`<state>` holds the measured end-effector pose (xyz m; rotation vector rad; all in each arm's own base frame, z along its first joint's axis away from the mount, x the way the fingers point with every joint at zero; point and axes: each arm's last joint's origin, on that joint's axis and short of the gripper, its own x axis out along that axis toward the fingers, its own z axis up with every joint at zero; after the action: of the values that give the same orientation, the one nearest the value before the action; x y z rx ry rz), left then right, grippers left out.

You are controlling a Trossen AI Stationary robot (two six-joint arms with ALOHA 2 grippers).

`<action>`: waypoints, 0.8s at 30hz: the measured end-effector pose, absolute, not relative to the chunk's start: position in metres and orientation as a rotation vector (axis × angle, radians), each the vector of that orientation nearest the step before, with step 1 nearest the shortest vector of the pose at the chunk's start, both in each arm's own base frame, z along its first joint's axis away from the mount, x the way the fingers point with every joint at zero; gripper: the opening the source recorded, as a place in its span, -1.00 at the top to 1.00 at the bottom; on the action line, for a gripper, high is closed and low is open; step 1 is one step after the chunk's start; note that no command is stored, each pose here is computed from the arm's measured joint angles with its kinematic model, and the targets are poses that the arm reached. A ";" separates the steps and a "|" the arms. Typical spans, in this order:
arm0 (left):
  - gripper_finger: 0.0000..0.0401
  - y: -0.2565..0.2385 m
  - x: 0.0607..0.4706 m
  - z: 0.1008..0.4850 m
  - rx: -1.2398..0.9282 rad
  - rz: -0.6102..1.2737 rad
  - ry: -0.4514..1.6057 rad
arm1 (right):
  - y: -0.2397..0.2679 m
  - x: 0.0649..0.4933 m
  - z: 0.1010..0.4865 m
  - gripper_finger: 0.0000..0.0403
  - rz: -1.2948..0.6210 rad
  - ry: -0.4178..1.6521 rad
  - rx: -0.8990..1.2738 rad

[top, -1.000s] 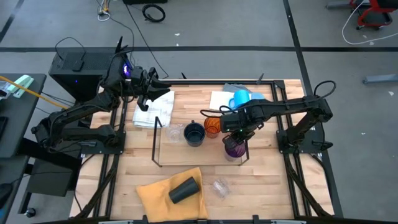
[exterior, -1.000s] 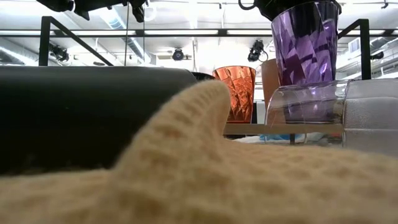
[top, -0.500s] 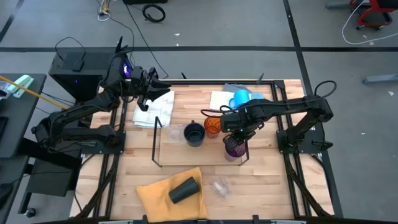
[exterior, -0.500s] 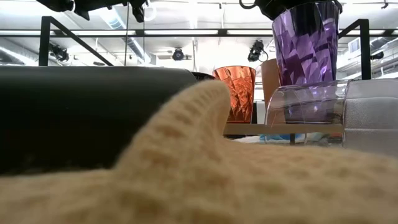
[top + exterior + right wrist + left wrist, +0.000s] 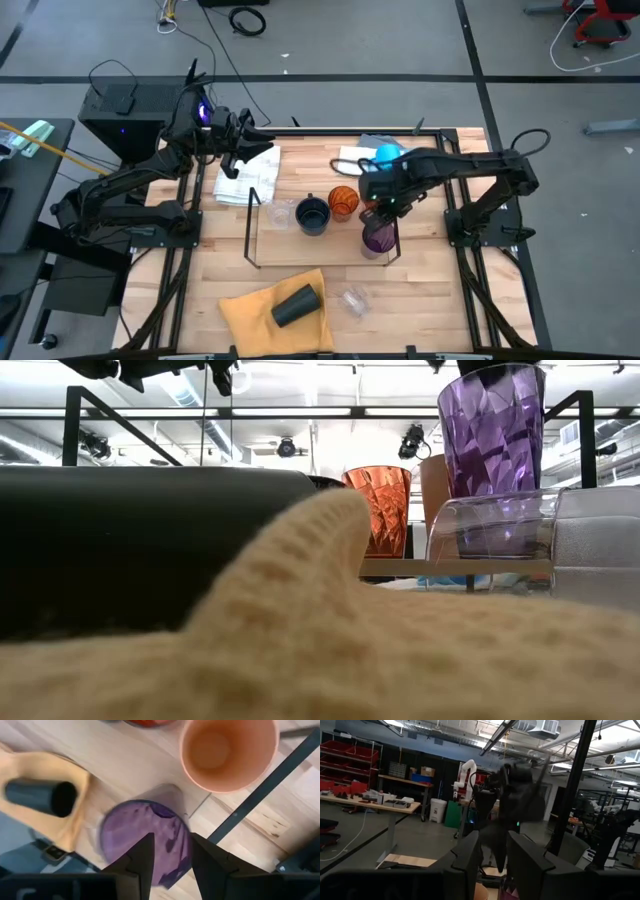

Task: Stack small to large cups/mugs on shelf
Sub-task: Put the black cup on the shelf aligned with the orange cup

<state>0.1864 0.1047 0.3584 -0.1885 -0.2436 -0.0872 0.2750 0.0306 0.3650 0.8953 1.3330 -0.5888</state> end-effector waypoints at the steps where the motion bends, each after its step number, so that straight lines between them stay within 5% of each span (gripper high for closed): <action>1: 0.47 0.105 0.186 0.358 -0.189 -0.087 -0.243 | 0.030 0.274 0.372 0.36 -0.582 1.318 0.897; 10: 0.47 0.105 0.186 0.358 -0.193 -0.087 -0.242 | 0.019 0.254 0.435 0.36 -0.650 0.986 0.883; 24: 0.47 0.104 0.186 0.357 -0.200 -0.127 -0.225 | 0.044 0.253 0.436 0.37 -0.658 0.952 0.828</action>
<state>0.1865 0.1037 0.3574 -0.1998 -0.2249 -0.1272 0.2529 0.0439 0.4357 0.8284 0.9519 -0.6576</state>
